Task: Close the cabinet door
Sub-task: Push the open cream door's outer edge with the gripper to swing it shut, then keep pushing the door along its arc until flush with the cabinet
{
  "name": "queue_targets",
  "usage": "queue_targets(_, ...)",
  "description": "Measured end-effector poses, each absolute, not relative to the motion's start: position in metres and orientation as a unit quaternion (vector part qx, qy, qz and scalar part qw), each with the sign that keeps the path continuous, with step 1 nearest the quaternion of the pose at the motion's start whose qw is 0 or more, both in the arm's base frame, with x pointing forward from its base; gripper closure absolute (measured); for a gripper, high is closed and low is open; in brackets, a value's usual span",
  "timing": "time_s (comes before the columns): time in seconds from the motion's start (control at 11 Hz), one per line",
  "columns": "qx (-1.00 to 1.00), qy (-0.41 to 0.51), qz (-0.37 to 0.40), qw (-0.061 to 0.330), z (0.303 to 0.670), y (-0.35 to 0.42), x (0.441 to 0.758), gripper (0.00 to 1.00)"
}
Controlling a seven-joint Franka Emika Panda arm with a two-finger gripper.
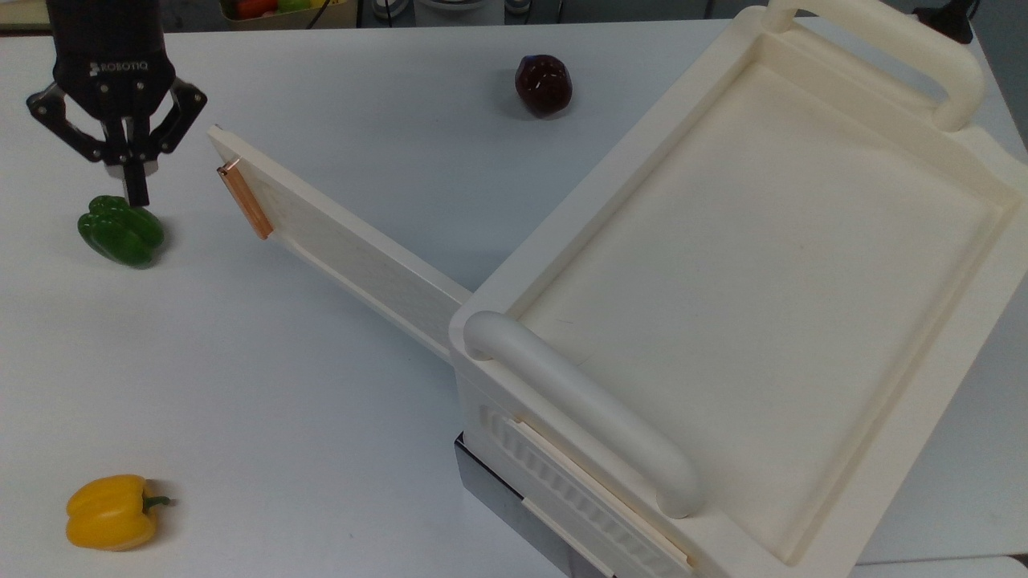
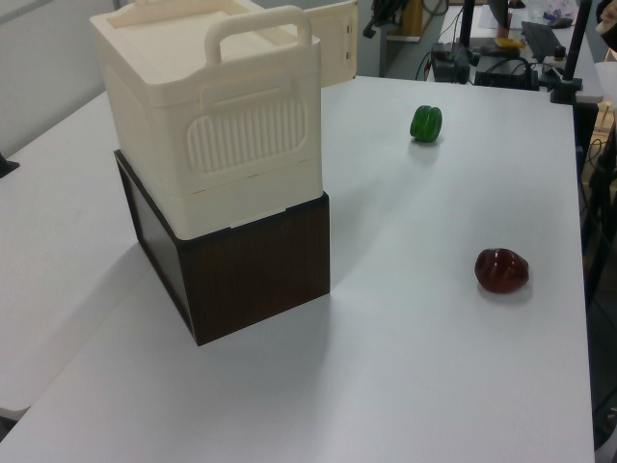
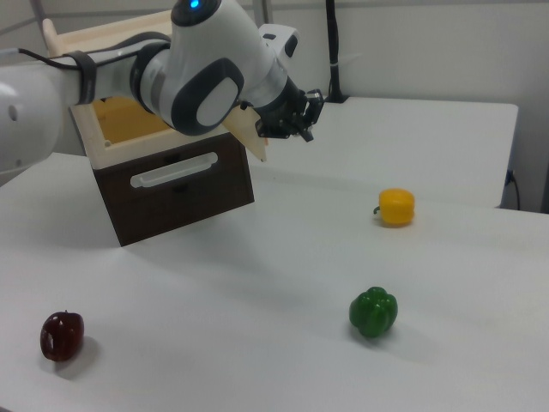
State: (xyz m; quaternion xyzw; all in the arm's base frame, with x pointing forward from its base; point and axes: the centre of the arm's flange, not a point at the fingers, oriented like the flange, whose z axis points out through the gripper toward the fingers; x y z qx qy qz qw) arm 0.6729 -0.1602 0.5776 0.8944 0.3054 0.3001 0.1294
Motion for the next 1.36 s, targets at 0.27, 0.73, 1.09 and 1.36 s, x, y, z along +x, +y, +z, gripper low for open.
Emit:
queue_targets(0.27, 0.879, 0.315, 0.331, 0.137, 0.583, -0.135, 0.684, 0.99)
queue_targets(0.73, 0.875, 0.335, 0.329, 0.120, 0.576, -0.104, 0.689, 0.99)
queue_targets(1.09, 0.884, 0.386, 0.261, 0.032, 0.568, -0.067, 0.674, 0.99)
queue_targets(1.36, 0.880, 0.405, 0.246, -0.023, 0.579, -0.048, 0.659, 0.99)
